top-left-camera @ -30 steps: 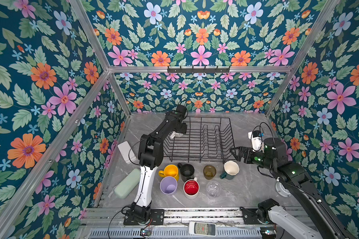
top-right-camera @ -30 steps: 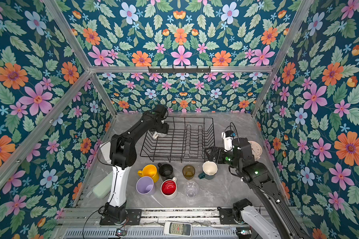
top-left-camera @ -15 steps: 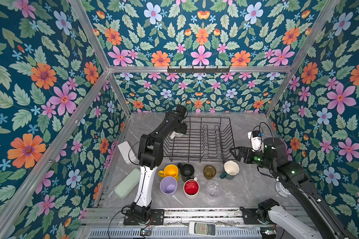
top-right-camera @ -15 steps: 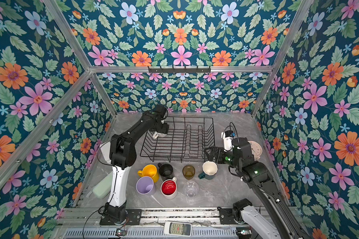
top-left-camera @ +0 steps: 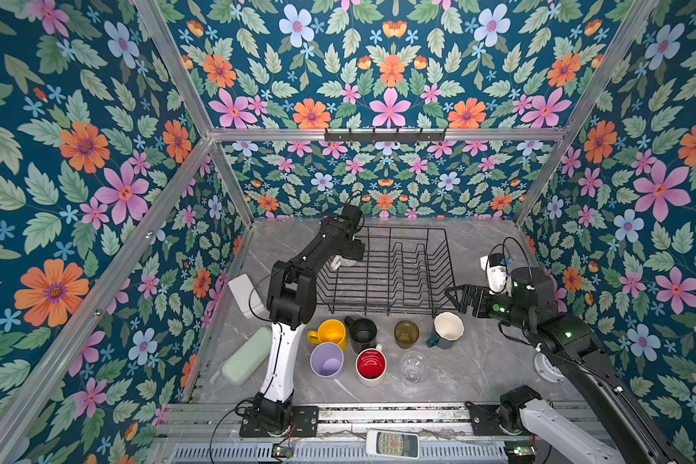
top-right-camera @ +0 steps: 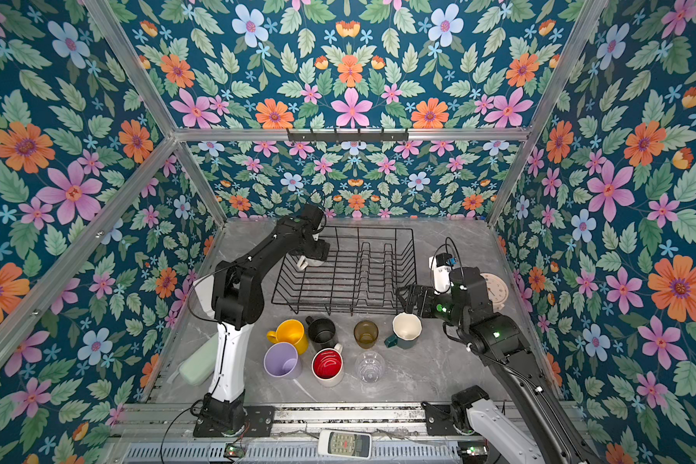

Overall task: Load the cups into the dish rack
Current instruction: 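Turn the cream-white mug mouth-down above the rack's far corner with the left gripper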

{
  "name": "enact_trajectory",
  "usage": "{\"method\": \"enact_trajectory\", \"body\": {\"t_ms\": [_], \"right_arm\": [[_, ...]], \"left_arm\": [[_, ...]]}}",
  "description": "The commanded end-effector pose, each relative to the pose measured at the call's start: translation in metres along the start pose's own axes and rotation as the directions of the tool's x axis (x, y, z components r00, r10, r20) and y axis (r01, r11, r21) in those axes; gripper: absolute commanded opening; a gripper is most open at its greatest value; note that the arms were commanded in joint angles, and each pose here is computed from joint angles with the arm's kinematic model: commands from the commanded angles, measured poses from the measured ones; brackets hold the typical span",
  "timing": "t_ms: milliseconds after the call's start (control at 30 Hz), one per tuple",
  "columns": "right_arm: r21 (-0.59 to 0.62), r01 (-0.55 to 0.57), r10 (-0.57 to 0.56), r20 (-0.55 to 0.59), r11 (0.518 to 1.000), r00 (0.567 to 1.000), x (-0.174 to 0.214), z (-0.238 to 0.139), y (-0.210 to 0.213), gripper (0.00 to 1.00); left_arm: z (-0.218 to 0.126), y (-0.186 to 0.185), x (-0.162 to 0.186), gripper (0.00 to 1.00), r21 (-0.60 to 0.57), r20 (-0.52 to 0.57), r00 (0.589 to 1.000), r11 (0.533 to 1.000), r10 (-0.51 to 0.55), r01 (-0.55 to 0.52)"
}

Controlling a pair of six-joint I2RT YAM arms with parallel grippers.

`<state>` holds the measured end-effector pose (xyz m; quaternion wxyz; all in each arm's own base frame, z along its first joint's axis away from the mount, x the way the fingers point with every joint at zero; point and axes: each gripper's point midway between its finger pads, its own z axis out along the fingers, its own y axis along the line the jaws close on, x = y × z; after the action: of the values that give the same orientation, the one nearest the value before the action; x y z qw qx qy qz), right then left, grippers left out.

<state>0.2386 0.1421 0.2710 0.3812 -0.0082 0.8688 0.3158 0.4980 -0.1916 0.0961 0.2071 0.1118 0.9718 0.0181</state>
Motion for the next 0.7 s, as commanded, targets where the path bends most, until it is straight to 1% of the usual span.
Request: {"method": "enact_trajectory", "body": {"t_ms": [0,233,467,533,667], "right_arm": [[-0.002,-0.002,0.002,0.002,1.000,1.000,0.000,-0.001,0.001,0.98],[0.003,-0.002,0.002,0.004,1.000,1.000,0.000,-0.003,0.000,0.98],[0.006,-0.001,0.001,0.003,1.000,1.000,0.001,-0.004,0.000,0.98],[0.007,-0.002,0.002,0.004,1.000,1.000,0.000,-0.004,0.000,0.98],[0.010,-0.001,0.001,0.006,1.000,1.000,0.000,-0.005,-0.001,0.98]], "left_arm": [[-0.006,0.003,-0.004,0.94,-0.004,0.016,1.000,1.000,-0.003,0.003],[-0.009,0.003,-0.004,1.00,-0.001,0.023,1.000,1.000,-0.002,0.003],[-0.014,0.004,-0.001,1.00,-0.001,0.025,1.000,1.000,-0.005,0.005],[-0.018,0.004,-0.009,1.00,0.006,0.062,0.998,1.000,-0.012,0.011],[-0.026,0.003,-0.009,1.00,0.018,0.085,0.996,1.000,-0.022,0.020]]}}
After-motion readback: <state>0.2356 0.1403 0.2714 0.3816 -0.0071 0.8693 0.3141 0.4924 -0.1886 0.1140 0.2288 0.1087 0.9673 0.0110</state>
